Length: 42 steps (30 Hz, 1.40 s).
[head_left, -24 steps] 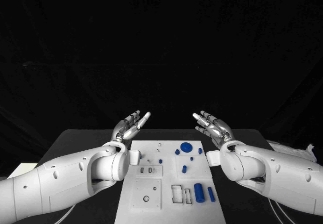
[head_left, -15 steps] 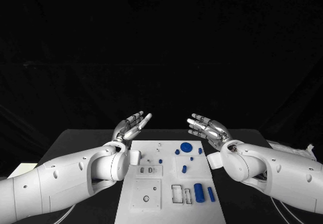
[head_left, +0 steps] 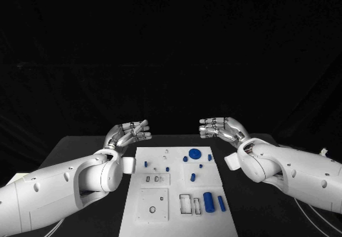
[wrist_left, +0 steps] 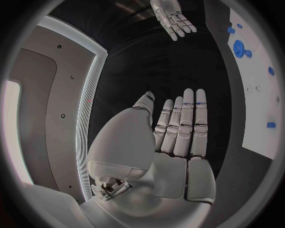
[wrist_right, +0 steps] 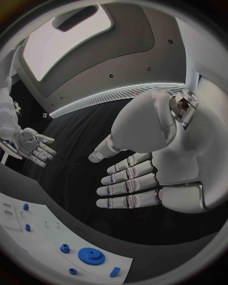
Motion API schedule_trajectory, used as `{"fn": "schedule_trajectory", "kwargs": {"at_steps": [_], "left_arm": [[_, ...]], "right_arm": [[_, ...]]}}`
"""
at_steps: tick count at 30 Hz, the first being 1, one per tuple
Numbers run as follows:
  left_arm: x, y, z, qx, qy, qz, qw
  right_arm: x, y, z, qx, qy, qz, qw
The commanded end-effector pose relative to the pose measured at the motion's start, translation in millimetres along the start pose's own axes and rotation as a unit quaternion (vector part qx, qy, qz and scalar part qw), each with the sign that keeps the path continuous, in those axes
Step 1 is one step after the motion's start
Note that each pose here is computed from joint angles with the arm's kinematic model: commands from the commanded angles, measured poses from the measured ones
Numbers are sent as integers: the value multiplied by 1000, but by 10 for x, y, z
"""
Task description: Assemble the parts on the task board
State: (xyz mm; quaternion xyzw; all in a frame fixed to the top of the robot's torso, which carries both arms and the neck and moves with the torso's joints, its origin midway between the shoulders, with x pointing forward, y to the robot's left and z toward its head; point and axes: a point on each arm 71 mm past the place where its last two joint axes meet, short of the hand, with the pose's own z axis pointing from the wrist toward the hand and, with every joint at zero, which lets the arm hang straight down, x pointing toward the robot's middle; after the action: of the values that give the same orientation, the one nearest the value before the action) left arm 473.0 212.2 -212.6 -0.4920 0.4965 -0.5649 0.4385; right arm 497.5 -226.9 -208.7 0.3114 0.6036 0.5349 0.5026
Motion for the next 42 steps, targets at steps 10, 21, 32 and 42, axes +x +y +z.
{"fn": "schedule_trajectory", "kwargs": {"at_steps": [10, 21, 32, 42], "left_arm": [[157, -218, -368, -25, 104, -61, 992], [305, -376, -572, -23, 117, -82, 989], [421, -476, -638, -24, 135, -96, 986], [423, -523, -648, -21, 137, -95, 986]], "right_arm": [[-88, 352, 159, -68, 82, -304, 947], [-1, 570, 245, -72, 109, -483, 866], [176, 656, 285, -56, 155, -557, 814], [264, 676, 296, -55, 166, -584, 793]]}}
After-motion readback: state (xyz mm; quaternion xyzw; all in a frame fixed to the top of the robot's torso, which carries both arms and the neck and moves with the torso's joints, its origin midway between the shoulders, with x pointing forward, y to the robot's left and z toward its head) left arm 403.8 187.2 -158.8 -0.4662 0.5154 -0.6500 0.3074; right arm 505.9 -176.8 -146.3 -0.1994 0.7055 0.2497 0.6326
